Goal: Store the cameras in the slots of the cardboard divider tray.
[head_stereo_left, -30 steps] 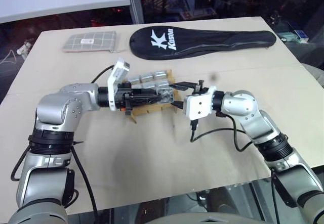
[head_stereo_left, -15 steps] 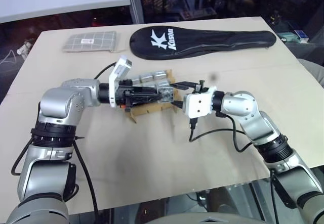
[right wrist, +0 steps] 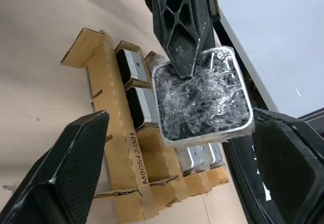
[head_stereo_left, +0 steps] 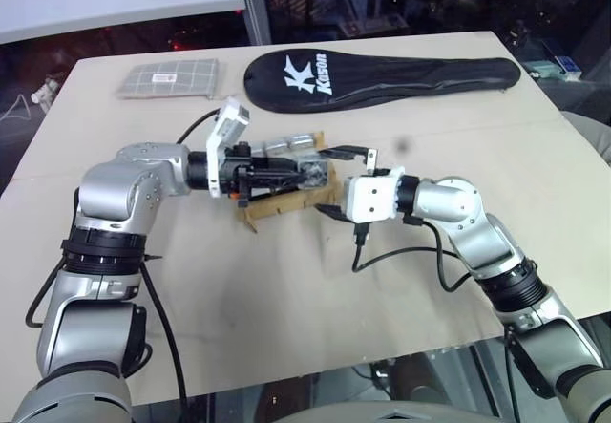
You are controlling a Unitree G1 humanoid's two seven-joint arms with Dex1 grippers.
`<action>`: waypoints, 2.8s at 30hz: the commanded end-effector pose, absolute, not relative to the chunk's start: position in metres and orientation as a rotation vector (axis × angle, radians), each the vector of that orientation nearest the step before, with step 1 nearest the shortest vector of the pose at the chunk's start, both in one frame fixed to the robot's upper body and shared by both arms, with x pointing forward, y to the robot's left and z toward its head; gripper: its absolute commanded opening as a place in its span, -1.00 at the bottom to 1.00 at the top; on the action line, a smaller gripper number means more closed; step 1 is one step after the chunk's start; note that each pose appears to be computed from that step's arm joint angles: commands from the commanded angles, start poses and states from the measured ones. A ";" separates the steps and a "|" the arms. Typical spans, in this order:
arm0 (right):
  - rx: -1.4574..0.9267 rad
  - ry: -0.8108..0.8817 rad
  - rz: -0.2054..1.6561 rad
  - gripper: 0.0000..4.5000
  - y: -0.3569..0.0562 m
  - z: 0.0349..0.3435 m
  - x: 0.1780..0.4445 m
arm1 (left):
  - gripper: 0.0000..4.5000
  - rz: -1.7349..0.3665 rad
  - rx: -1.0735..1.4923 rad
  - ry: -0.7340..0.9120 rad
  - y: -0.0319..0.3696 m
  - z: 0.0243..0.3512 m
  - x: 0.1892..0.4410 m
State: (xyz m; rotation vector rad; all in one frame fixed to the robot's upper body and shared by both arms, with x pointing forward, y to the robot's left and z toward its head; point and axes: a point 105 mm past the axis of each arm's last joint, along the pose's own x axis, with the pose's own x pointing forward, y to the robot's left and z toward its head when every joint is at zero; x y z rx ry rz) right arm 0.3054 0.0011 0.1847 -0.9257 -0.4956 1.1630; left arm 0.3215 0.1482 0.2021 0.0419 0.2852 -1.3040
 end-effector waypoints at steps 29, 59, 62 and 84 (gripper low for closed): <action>-0.343 0.063 1.066 0.97 -0.150 0.191 0.233 | -0.69 -1.360 0.926 0.467 0.140 0.224 0.383; -0.383 0.028 0.979 1.00 -0.150 0.181 0.233 | -0.24 -1.348 0.994 0.683 0.140 0.192 0.393; -0.383 0.031 0.981 1.00 -0.150 0.180 0.233 | 0.31 -1.347 0.944 0.650 0.135 0.197 0.393; -0.424 -0.009 1.002 1.00 -0.134 0.184 0.250 | 0.96 -1.441 0.575 0.244 0.162 0.269 0.339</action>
